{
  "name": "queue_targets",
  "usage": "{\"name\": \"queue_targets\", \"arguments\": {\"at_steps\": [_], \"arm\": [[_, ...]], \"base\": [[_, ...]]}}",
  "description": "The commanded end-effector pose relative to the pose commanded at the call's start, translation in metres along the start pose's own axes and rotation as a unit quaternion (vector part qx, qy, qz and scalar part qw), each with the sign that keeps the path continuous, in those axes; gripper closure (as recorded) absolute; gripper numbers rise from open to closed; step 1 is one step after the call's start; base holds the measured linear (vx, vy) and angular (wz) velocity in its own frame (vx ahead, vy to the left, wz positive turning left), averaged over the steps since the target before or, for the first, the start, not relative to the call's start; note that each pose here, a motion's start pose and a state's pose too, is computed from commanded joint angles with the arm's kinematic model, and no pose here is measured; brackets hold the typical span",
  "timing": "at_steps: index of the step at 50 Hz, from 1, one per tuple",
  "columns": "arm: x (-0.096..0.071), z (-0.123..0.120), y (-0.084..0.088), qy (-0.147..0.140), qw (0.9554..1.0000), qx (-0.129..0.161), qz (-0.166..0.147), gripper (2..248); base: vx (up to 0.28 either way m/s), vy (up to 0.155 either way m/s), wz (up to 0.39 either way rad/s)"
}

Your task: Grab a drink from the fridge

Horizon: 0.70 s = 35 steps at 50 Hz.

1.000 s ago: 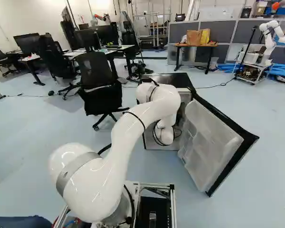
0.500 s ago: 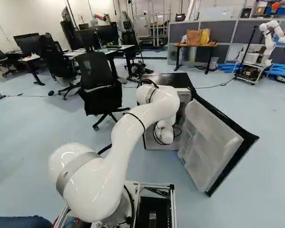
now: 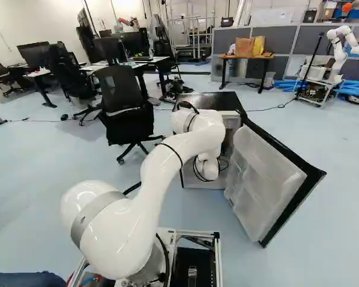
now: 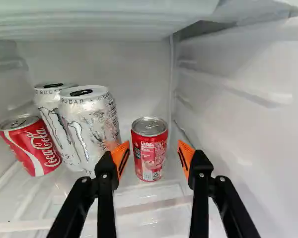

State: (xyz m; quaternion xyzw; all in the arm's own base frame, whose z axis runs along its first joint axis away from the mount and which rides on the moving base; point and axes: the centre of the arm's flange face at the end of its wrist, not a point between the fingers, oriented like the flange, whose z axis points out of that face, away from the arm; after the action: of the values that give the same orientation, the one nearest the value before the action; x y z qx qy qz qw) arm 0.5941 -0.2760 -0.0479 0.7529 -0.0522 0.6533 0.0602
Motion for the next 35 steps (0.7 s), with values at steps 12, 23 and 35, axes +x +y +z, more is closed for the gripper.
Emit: {"name": "queue_targets", "arguments": {"at_steps": [12, 23, 35], "arm": [[-0.002, 0.007, -0.002, 0.006, 1.0000, 0.003, -0.002, 98], [-0.003, 0.013, -0.004, 0.012, 0.9999, 0.005, -0.005, 98], [-0.003, 0.014, -0.005, 0.013, 0.9999, 0.006, -0.005, 98]], "base": [[0.000, 0.000, 0.000], [0.000, 0.000, 0.000], [0.000, 0.000, 0.000]]}}
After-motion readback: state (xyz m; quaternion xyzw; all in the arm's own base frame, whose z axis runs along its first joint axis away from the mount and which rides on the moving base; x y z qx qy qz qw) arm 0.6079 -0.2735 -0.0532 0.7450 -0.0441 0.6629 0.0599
